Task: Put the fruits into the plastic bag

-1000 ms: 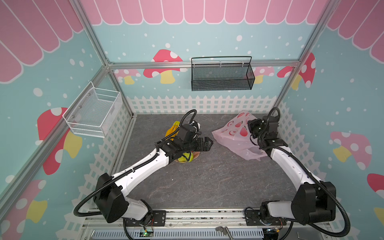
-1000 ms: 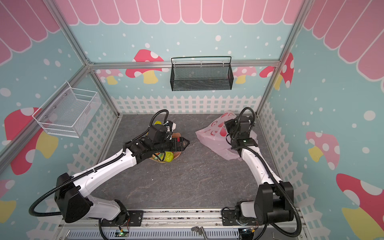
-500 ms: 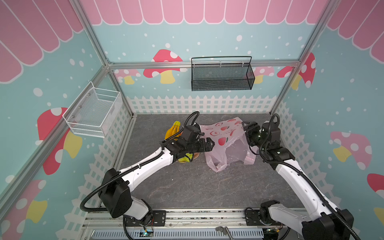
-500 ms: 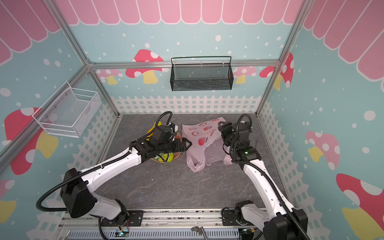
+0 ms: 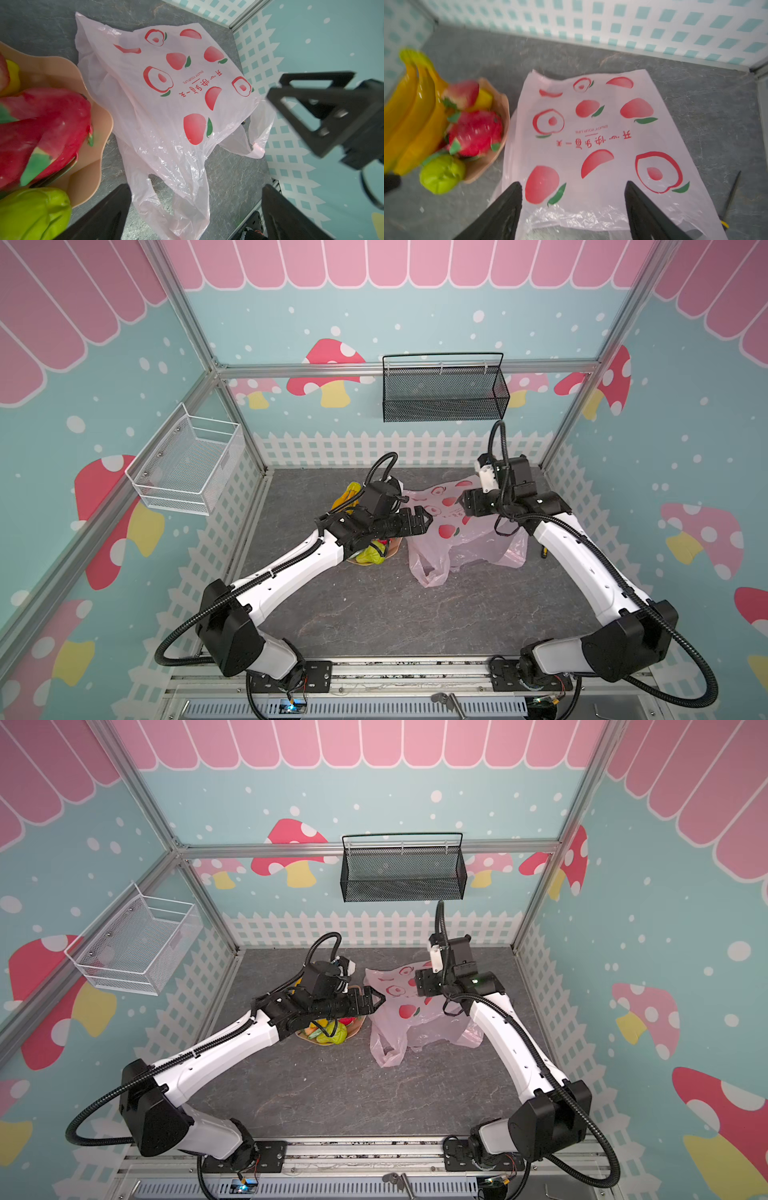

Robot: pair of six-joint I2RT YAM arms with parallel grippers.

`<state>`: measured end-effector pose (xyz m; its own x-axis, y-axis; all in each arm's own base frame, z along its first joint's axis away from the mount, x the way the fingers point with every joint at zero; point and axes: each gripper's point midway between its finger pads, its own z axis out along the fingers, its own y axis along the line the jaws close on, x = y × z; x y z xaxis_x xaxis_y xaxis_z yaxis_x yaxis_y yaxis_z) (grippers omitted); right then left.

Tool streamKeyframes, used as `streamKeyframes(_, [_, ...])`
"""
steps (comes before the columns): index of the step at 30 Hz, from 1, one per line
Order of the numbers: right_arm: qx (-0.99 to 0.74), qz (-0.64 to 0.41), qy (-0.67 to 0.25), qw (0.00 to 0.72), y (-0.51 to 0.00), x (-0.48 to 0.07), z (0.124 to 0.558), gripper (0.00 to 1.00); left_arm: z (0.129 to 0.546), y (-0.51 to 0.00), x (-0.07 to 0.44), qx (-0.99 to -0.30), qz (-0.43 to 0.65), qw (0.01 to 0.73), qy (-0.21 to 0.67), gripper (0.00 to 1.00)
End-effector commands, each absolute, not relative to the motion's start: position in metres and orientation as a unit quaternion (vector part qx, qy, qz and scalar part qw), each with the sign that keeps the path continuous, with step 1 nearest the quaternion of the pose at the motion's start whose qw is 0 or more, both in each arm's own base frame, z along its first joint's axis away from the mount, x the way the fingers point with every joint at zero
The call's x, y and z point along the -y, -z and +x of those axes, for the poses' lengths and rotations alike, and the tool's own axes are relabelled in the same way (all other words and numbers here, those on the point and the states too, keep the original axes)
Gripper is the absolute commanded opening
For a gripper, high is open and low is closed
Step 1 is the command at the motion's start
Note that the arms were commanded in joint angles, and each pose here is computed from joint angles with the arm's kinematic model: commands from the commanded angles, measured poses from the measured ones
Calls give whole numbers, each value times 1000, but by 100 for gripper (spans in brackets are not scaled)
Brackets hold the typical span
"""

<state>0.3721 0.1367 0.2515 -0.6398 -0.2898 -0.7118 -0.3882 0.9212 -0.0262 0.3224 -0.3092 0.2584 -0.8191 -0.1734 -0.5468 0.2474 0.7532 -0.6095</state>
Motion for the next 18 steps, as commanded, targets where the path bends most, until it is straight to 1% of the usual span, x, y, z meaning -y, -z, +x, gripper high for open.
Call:
streamKeyframes(1, [-854, -386, 31, 349, -232, -134, 347, 79, 325, -288, 290, -877, 16, 333, 346, 98])
streamKeyframes(4, [-835, -442, 94, 313, -211, -117, 342, 80, 330, -298, 277, -872, 14, 351, 342, 98])
streamKeyframes(6, [-815, -497, 109, 276, -191, -115, 334, 80, 333, -302, 270, -869, 13, 360, 339, 99])
streamKeyframes(8, [-800, -527, 129, 256, -178, -111, 332, 80, 337, -304, 265, -869, 14, 362, 337, 99])
streamKeyframes(9, [-794, -532, 141, 258, -176, -109, 336, 80, 338, -304, 263, -869, 14, 364, 335, 99])
streamKeyframes(14, [-753, -572, 129, 299, -174, -127, 338, 80, 341, -306, 258, -869, 18, 370, 328, 99])
streamKeyframes(18, [-733, -597, 121, 304, -166, -137, 334, 80, 340, -303, 256, -870, 18, 369, 325, 99])
